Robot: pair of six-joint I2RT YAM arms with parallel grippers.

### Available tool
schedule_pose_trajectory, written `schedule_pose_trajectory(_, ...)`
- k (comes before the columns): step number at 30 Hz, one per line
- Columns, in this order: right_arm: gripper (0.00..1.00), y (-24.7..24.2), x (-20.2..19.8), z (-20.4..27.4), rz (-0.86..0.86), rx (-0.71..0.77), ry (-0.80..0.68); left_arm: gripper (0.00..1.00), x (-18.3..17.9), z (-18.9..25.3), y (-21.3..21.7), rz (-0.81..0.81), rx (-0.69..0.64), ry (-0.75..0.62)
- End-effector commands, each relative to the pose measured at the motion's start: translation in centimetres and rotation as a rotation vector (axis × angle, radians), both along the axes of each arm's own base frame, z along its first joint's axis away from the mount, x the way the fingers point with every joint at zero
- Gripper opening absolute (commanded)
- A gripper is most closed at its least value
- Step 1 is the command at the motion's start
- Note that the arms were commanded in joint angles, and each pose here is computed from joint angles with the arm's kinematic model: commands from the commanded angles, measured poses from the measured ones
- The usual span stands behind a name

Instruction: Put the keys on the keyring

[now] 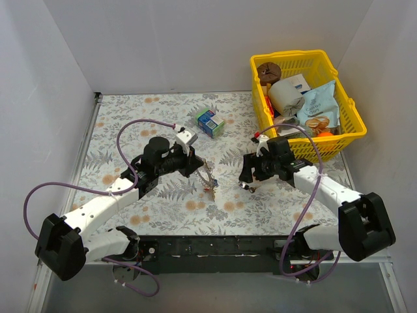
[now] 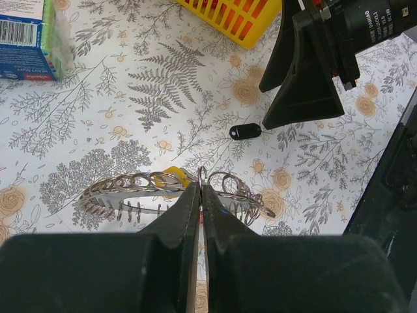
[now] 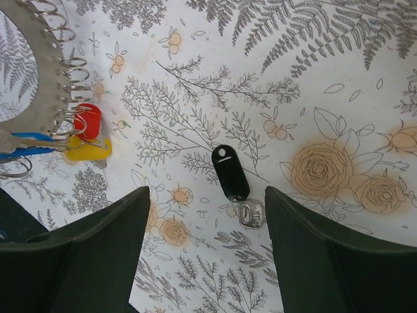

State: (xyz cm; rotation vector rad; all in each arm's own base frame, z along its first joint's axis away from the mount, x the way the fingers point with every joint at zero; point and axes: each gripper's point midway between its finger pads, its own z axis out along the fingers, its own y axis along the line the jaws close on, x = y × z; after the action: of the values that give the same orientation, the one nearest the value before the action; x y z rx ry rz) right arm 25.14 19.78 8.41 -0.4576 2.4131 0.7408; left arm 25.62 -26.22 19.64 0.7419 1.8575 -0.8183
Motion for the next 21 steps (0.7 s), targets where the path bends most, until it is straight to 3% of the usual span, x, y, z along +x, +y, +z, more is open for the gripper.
schedule_pose_trajectory(1,0.77,-0.5,0.3,0.1,-0.014,-0.053,-0.002,0.0,-0.5,2.7,-0.3,-0.024,-0.052,-0.064)
schedule_pose_trajectory(9,0.68,-1.1,-0.9,-2.1,-0.007,-0.115,0.082,0.0,-0.7,2.5,-0.3,-0.031,-0.051,-0.059)
schedule_pose_trajectory(21,0.45,-1.6,-1.2,-4.2,-0.016,-0.169,0.136,0.0,-0.9,2.3,-0.6,-0.052,-0.056,-0.049)
